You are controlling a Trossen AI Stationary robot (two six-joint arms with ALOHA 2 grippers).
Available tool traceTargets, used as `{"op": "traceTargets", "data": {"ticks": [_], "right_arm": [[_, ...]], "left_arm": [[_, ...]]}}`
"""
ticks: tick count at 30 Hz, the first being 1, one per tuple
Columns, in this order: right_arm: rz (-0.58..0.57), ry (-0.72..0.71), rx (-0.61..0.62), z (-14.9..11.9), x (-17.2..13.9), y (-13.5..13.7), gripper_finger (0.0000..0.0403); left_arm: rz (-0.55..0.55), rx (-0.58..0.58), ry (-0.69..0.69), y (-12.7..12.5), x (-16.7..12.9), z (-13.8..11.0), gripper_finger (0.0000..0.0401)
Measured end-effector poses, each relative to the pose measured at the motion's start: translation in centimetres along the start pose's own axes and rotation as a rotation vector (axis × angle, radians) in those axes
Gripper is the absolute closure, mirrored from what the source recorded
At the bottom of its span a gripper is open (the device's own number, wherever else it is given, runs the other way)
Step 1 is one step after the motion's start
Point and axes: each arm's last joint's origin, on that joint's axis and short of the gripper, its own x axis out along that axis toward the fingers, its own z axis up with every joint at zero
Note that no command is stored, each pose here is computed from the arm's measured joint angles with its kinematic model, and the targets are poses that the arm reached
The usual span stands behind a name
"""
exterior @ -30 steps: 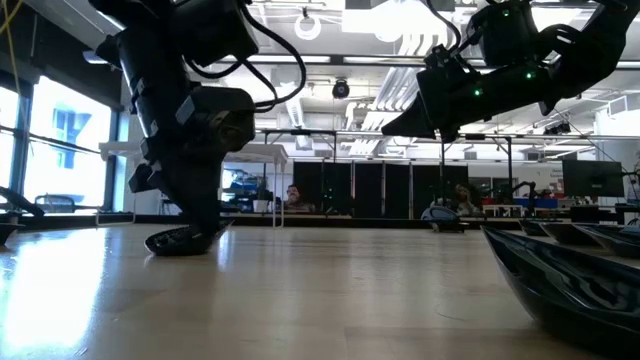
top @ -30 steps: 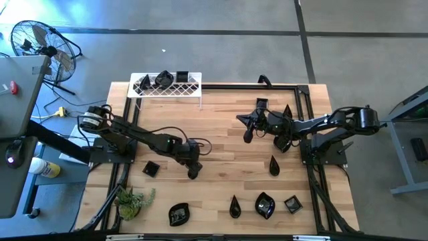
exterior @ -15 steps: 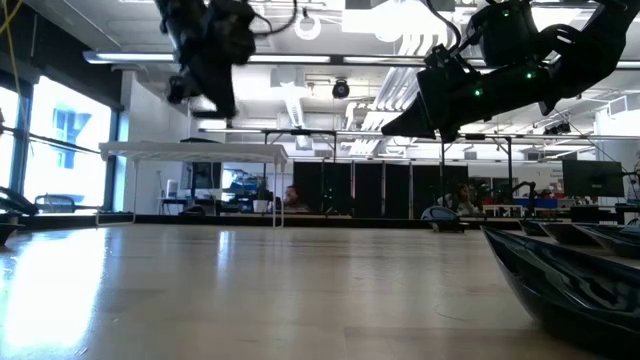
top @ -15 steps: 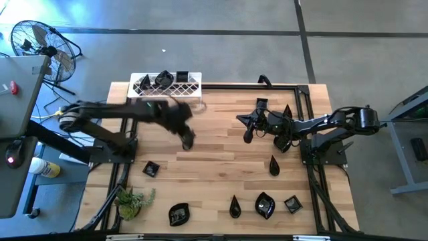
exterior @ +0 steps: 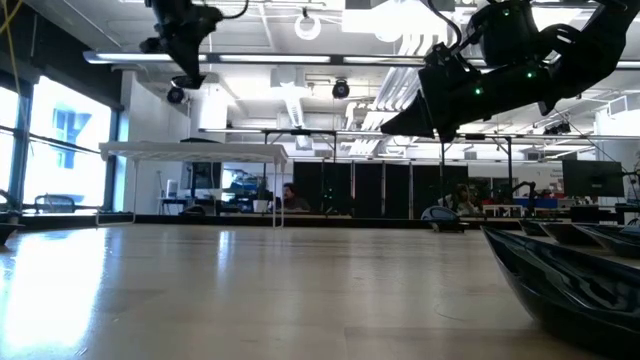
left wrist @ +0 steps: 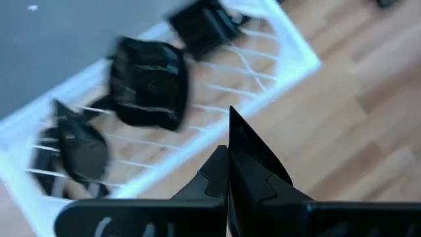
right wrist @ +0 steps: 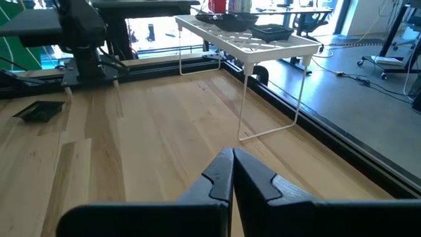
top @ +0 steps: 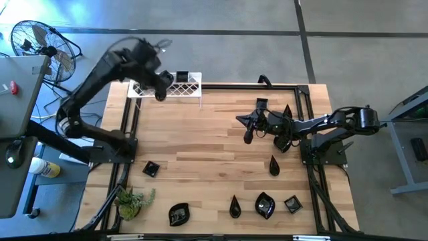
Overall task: Pick & Place Mini shaped plates
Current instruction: Stack the drop-shaped plate on top of the drop-shaped plate on the shelf
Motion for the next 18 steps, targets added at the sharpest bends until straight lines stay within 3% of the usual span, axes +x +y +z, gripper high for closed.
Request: {"op": "traceTargets", "data": {"ticks": [8,18], "right_arm": [[0.001,-0.001,0.0,0.0,0.0,0.0,0.0401],[0.001,-0.001,-0.003,0.0,0.0,0.0,0.04]], "left_arm": [[0.07,-0.061,0.093,6.1,2.6,1.7,0.0401],[0.165,-0.112,0.181,10.1,5.1,2.4,0.0401]]}}
